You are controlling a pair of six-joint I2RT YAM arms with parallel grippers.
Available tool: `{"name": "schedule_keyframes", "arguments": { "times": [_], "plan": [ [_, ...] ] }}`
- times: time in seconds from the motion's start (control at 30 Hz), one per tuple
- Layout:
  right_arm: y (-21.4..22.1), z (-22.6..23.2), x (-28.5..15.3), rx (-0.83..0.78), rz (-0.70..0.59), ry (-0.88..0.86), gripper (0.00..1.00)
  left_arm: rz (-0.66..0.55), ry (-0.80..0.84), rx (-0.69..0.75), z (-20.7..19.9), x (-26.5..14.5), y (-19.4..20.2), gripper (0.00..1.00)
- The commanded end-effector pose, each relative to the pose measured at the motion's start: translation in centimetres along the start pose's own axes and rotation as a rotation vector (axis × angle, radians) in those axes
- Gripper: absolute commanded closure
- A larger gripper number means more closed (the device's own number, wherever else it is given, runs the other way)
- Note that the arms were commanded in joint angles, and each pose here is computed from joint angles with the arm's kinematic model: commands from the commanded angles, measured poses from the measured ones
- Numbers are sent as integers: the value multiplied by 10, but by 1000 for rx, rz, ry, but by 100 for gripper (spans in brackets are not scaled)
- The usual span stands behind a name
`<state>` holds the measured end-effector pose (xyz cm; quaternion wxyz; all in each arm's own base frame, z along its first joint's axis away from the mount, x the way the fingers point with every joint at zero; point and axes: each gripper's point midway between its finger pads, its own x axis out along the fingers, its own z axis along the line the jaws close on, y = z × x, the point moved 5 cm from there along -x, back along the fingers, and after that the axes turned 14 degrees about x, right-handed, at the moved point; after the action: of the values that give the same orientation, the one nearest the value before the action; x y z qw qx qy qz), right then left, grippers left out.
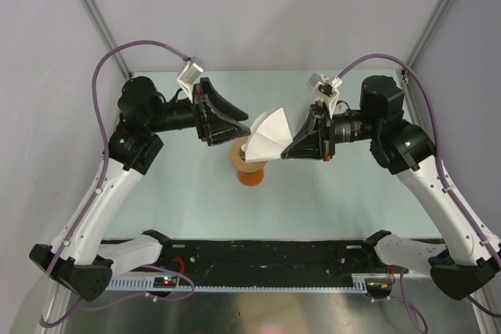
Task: Place the coffee filter in the dripper
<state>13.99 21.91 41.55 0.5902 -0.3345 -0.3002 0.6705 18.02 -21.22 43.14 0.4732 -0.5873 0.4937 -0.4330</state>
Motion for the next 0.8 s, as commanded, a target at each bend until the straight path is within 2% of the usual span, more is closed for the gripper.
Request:
{"name": "schedule_keyframes", "arguments": {
  "times": [0.0,0.1,0.23,0.33,0.6,0.77],
  "plan": [
    [-1,2,2,-14,10,-15,100,-18,45,75,-12,2,-13,33],
    [0,1,2,-12,12,-13,100,-15,50,73,-13,2,-11,29],
    [1,2,-2,-24,10,0,100,-25,37,78,-17,-2,-13,12],
    [2,4,-5,-37,6,5,100,-34,-7,66,-12,-6,-13,7],
    [7,5,-4,-63,26,11,100,-35,-12,58,-7,-6,-18,9],
    [6,7,-1,-67,33,1,100,-23,10,61,-9,-2,-13,15]
  ]
}}
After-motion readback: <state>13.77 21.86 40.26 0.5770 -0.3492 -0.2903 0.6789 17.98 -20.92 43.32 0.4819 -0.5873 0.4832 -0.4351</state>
